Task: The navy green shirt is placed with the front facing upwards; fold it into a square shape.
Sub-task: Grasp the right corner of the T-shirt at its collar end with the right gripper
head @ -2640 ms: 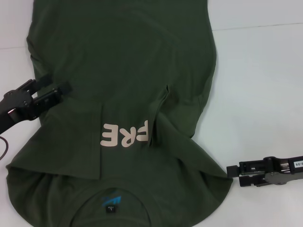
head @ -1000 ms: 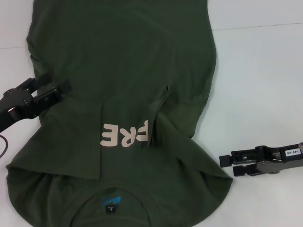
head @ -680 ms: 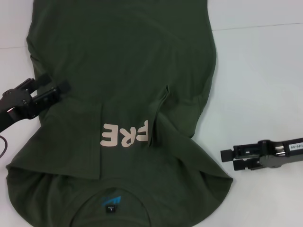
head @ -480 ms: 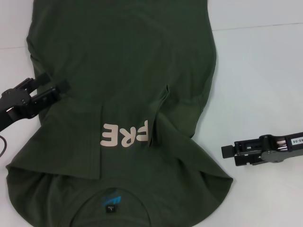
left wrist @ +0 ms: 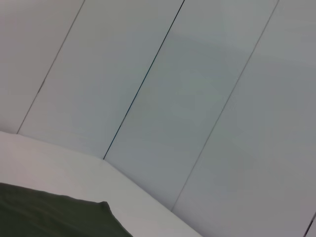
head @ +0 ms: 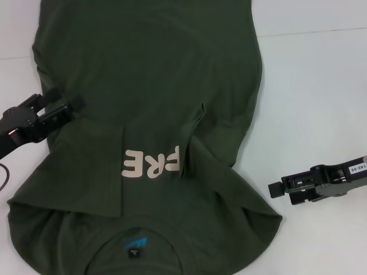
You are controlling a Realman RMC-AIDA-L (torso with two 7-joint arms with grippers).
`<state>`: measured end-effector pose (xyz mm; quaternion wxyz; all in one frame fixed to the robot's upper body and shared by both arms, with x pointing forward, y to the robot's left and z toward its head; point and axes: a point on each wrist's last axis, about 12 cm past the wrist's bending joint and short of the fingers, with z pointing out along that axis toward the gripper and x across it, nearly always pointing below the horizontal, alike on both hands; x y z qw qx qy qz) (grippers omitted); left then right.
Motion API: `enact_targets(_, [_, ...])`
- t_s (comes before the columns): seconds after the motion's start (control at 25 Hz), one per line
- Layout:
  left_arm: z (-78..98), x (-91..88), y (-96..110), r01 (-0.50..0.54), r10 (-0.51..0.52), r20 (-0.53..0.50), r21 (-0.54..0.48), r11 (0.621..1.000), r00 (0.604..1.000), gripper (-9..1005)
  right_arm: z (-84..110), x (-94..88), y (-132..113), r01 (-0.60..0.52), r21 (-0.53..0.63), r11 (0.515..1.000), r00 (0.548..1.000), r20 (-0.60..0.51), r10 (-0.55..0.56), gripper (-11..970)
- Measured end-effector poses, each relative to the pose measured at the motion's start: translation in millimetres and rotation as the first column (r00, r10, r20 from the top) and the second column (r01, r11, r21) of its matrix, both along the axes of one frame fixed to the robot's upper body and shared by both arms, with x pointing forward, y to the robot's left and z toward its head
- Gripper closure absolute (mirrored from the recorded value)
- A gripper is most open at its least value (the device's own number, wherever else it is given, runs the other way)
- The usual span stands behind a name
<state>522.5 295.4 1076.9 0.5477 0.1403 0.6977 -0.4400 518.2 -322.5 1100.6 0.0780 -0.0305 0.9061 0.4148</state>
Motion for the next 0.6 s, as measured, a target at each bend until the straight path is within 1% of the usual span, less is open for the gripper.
enact_targets(0.6, [0.4,0.3,0.1,-0.006,0.006,0.007,-0.007,1.000,1.000,93,-10.9,1.2,11.7,-0.025,-0.065,0.998,0.999,-0.043,0.023,26])
